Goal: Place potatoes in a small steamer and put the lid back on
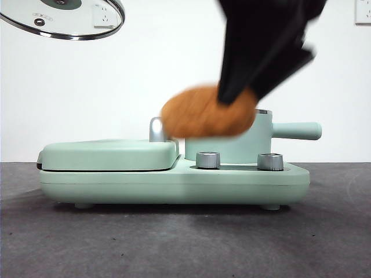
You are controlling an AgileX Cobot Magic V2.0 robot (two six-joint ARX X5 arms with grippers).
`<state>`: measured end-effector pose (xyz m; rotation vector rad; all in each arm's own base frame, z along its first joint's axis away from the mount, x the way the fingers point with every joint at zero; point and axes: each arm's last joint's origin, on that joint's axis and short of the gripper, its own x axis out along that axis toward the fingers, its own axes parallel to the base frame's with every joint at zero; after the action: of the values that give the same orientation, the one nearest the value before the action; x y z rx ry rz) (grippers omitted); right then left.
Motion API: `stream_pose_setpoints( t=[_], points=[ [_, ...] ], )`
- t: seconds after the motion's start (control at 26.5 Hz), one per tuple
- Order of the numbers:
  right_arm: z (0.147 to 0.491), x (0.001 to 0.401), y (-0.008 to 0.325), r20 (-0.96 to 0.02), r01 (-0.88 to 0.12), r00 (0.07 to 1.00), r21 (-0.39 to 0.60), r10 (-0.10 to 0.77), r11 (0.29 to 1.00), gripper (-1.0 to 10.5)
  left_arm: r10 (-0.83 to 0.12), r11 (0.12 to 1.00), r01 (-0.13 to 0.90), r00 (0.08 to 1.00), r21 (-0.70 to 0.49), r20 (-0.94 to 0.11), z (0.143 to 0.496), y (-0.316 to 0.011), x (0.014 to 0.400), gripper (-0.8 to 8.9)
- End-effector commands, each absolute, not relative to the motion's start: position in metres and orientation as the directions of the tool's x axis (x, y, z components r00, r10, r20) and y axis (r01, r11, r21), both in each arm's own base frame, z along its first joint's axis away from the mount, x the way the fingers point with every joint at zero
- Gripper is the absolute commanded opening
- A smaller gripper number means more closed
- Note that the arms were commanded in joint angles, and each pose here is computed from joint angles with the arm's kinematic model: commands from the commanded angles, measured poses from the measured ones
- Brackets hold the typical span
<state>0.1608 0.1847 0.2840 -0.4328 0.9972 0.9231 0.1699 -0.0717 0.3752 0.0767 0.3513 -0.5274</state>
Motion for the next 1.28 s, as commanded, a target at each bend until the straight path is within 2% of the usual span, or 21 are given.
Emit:
stream_pose_setpoints(
  t=[0.04,0.11,0.26,0.53,0.83,0.98,1.28],
  points=[
    [0.319,0.165,0.179,-0.864,-0.75,0.256,0.106,0.434,0.653,1.9,-0.485,0.86,0.51,0.819,0.003,-0.306,0.383,-0.072,0.169,0.14],
    [0.348,0.171,0.17,-0.842,-0.716,0.316,0.091,0.437,0.692,1.9,-0.485,0.86,0.51,0.819,0.003,-0.306,0.383,-0.072,0.169,0.14],
    [0.377,0.185,0.159,-0.787,-0.675,0.404,0.087,0.466,0.732,1.9,-0.485,0.86,0.51,0.82,0.003,-0.305,0.383,-0.072,0.169,0.14],
    [0.394,0.228,0.152,-0.759,-0.613,0.486,0.056,0.433,0.788,1.9,-0.485,0.86,0.51,0.82,0.003,-0.305,0.383,-0.072,0.169,0.14],
    [0.377,0.289,0.158,-0.773,-0.582,0.504,0.025,0.384,0.813,1.9,-0.485,0.86,0.511,0.82,0.004,-0.305,0.383,-0.072,0.169,0.14],
    [0.355,0.319,0.163,-0.798,-0.571,0.485,0.02,0.358,0.821,1.9,-0.485,0.859,0.512,0.819,0.011,-0.306,0.383,-0.072,0.169,0.14],
    [0.316,0.353,0.169,-0.834,-0.564,0.447,0.018,0.324,0.825,1.9,-0.485,0.859,0.512,0.819,0.011,-0.306,0.383,-0.072,0.169,0.14]
  ],
)
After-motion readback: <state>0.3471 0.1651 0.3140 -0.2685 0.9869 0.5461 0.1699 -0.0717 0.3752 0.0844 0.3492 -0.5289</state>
